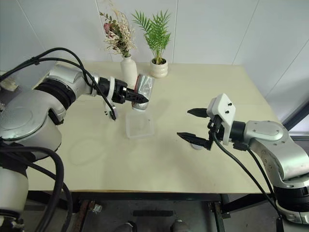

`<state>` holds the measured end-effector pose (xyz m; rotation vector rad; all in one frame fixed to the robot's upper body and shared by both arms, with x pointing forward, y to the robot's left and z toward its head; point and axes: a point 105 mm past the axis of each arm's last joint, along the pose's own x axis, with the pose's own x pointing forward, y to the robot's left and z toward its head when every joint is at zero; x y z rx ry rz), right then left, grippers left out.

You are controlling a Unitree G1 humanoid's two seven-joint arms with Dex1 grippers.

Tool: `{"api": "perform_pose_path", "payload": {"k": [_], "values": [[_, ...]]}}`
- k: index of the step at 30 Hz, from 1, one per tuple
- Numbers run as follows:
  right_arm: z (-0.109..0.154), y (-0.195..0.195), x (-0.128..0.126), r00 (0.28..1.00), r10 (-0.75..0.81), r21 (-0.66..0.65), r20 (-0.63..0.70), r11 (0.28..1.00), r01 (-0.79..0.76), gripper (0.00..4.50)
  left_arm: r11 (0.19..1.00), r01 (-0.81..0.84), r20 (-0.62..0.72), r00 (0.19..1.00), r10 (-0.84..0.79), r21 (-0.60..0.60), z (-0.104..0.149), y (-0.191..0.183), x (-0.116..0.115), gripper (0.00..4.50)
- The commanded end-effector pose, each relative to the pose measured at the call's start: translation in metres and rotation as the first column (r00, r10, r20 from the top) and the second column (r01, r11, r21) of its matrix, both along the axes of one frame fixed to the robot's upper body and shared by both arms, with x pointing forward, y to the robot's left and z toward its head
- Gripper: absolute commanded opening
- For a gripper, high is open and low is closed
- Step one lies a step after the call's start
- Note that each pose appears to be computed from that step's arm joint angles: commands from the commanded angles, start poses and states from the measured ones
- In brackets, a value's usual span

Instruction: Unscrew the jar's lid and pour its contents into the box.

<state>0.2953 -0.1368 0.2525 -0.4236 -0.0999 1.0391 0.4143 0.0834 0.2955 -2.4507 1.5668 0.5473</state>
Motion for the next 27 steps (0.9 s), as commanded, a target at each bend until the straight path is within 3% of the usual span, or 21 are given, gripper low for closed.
{"api": "perform_pose_path", "payload": {"k": [1, 7, 11, 16, 20, 22, 24, 27], "values": [[0.007, 0.001, -0.002, 0.999, 0.009, -0.007, 0.036, 1.0, -0.009, 4.5, 0.997, 0.079, 0.053, 0.996, -0.078, -0.02, 0.018, -0.013, -0.007, 2.13], [0.006, -0.001, -0.004, 1.0, 0.007, -0.011, 0.029, 1.0, -0.007, 4.5, 0.984, 0.151, 0.137, 0.981, -0.137, -0.098, 0.036, -0.013, -0.014, 2.13], [0.007, 0.0, -0.004, 0.999, 0.009, -0.007, 0.032, 1.0, -0.009, 4.5, 0.968, 0.139, 0.221, 0.971, -0.091, -0.21, 0.057, -0.005, -0.013, 2.13], [0.008, -0.001, -0.003, 1.0, 0.011, -0.013, 0.028, 1.0, -0.011, 4.5, 0.976, 0.159, 0.151, 0.979, -0.136, -0.151, 0.036, 0.005, -0.019, 2.13], [0.008, 0.0, -0.001, 1.0, 0.019, -0.014, 0.024, 1.0, -0.019, 4.5, 0.978, 0.103, 0.112, 0.99, -0.084, -0.183, 0.032, 0.009, -0.015, 2.13], [0.008, 0.001, 0.0, 1.0, 0.021, -0.012, 0.022, 1.0, -0.021, 4.5, 0.967, 0.062, 0.081, 0.996, -0.043, -0.248, 0.038, 0.011, -0.013, 2.13], [0.009, 0.003, 0.001, 0.999, 0.024, -0.009, 0.024, 1.0, -0.024, 4.5, 0.877, -0.079, -0.042, 0.997, 0.067, -0.474, 0.055, 0.02, -0.005, 2.13], [0.008, 0.003, 0.001, 0.999, 0.024, -0.012, 0.028, 1.0, -0.023, 4.5, 0.703, -0.254, -0.24, 0.963, 0.121, -0.664, 0.063, 0.037, 0.002, 2.13]]}}
